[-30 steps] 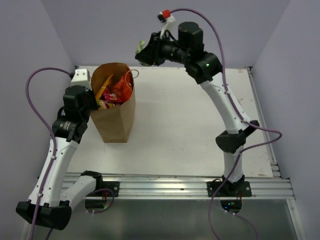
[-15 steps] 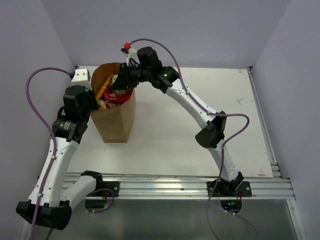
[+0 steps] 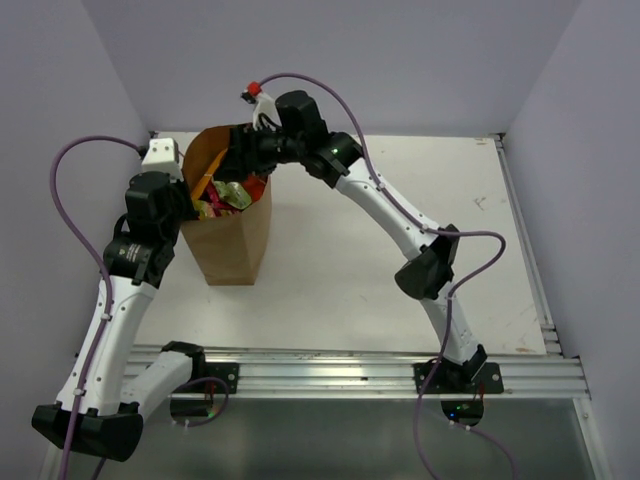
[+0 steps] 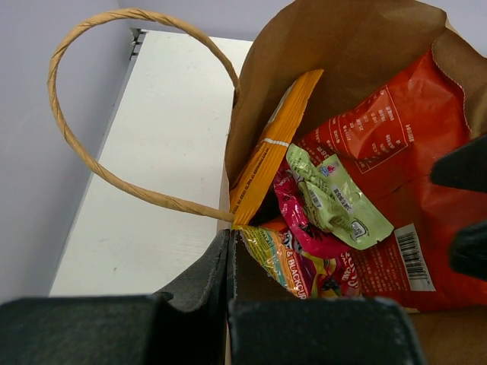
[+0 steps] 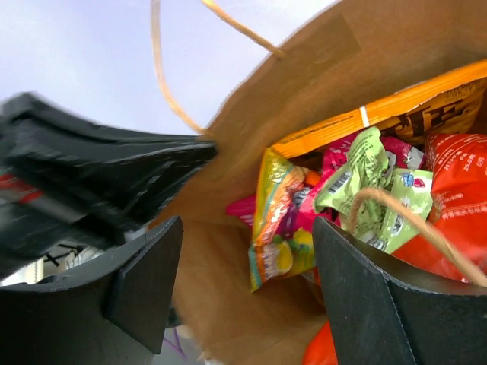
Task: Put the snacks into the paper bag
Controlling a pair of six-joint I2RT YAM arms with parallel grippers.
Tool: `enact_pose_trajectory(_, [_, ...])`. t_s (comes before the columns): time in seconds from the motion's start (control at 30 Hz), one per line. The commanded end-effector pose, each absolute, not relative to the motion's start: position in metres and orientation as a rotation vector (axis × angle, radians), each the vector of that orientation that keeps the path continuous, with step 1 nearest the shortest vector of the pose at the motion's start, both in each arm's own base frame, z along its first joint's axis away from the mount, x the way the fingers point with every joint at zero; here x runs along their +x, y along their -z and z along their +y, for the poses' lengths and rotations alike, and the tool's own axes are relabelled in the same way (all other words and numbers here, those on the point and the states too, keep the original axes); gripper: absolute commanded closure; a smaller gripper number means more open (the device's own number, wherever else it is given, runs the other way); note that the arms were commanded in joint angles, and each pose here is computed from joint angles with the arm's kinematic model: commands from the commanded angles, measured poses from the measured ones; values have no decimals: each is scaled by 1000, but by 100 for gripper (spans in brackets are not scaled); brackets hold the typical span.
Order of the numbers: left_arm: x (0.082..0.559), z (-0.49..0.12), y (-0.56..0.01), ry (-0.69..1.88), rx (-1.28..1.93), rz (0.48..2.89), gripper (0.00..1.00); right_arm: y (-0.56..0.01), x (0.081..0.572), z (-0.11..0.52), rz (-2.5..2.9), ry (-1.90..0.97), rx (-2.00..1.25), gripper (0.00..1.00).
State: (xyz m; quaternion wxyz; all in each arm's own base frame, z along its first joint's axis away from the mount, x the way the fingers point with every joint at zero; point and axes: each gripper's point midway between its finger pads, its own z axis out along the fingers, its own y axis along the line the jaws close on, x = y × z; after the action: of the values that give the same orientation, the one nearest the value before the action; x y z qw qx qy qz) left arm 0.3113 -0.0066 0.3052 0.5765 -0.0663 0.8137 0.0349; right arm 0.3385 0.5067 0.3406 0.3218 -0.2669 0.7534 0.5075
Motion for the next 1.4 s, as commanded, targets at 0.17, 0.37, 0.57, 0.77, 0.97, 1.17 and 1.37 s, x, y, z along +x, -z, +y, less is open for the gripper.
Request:
enact_pose_trajectory(0.17, [310, -11, -320, -54, -145, 1856, 100, -478, 307, 429, 1698, -1163, -621, 29])
enact_pose_trajectory(0.37, [309, -11, -318, -50, -144, 1857, 100, -410, 351, 398, 1917, -797, -515, 32])
enact_pose_trajectory(0.57, [308, -10, -319, -58, -146, 1855, 100, -355, 373, 395, 2042, -630, -512, 35])
enact_pose_trajectory(0.77, [307, -10, -320, -62, -146, 1853, 100, -327, 390, 398, 2077, -552, -496, 35])
enact_pose_trajectory(0.97, [307, -9, -318, -66, -147, 1858, 100, -292, 395, 409, 2140, -542, -520, 53])
enact_pose_trajectory(1.17, [304, -9, -304, -67, -143, 1873, 100, -283, 391, 408, 2165, -539, -536, 100])
enact_pose_trajectory(1.37, [296, -15, -317, 6, -153, 1811, 100, -304, 384, 388, 2142, -480, -553, 100])
